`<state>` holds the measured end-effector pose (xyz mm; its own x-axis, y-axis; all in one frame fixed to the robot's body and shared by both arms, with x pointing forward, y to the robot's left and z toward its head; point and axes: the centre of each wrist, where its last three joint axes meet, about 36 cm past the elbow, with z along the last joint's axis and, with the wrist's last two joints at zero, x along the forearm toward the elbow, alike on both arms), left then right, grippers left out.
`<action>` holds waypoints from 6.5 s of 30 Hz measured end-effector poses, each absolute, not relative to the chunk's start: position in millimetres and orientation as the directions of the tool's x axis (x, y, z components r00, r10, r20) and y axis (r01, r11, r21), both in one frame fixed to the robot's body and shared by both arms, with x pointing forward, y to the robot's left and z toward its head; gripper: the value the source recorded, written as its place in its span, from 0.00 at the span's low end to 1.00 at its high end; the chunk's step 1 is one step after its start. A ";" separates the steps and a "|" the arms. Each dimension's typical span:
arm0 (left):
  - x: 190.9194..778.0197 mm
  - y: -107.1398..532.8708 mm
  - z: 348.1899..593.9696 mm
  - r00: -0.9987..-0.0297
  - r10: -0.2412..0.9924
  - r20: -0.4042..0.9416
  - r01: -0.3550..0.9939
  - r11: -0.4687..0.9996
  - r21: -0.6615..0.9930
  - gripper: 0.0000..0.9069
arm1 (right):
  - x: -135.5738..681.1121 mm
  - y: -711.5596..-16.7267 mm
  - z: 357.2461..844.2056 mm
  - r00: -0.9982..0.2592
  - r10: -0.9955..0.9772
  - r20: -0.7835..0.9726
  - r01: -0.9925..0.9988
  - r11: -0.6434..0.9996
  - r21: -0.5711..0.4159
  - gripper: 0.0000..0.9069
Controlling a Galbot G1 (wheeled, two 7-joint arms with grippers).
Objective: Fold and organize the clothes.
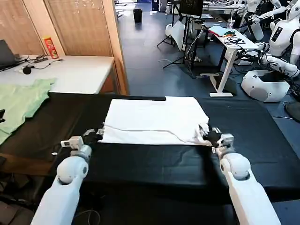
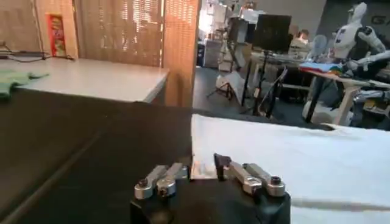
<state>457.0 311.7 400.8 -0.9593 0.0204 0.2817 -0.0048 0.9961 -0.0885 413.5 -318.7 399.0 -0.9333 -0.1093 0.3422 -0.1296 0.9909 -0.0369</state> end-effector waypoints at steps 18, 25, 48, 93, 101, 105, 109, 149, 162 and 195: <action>428.1 303.7 379.0 -0.937 0.067 0.343 0.016 0.989 -0.150 0.15 | 401.6 -316.4 376.0 -0.916 -0.095 0.391 -0.109 0.994 -0.016 0.38; 430.5 305.3 374.0 -0.929 0.069 0.365 0.007 0.986 -0.167 0.00 | 399.2 -314.7 377.1 -0.912 -0.083 0.402 -0.096 0.995 -0.011 0.08; 351.9 312.3 399.0 -0.908 0.041 0.418 0.055 0.998 0.022 0.00 | 305.9 -305.6 441.6 -0.847 -0.006 0.532 -0.031 0.999 -0.039 0.08; 484.0 308.4 474.8 -0.926 0.106 0.363 0.069 0.991 -0.114 0.97 | 543.2 -302.3 470.3 -0.960 -0.012 0.281 -0.032 0.997 -0.065 0.97; 570.0 305.7 469.3 -0.895 0.102 0.435 0.045 0.989 -0.139 0.97 | 621.2 -295.1 449.2 -0.912 0.000 0.410 -0.017 0.999 -0.038 0.97; 595.5 306.1 466.1 -0.875 0.098 0.474 0.029 0.988 -0.152 0.97 | 641.2 -290.4 443.5 -0.889 0.001 0.459 0.000 1.000 -0.003 0.97; 608.2 305.9 459.6 -0.852 0.101 0.514 0.022 0.987 -0.158 0.97 | 651.1 -286.0 436.0 -0.871 0.003 0.491 0.010 1.000 0.012 0.97; 621.4 300.6 428.6 -0.836 0.065 0.545 0.013 0.995 -0.099 0.18 | 632.6 -288.5 422.2 -0.911 -0.112 0.396 -0.077 0.992 0.105 0.06; 562.6 320.0 462.9 -0.866 0.095 0.490 0.040 0.992 -0.121 0.18 | 541.2 -320.0 464.1 -0.940 -0.161 0.302 -0.150 0.987 0.058 0.06; 390.8 337.8 467.4 -0.847 0.103 0.522 0.137 0.990 0.027 0.18 | 379.3 -303.8 450.6 -0.832 -0.150 0.534 -0.203 0.978 -0.041 0.05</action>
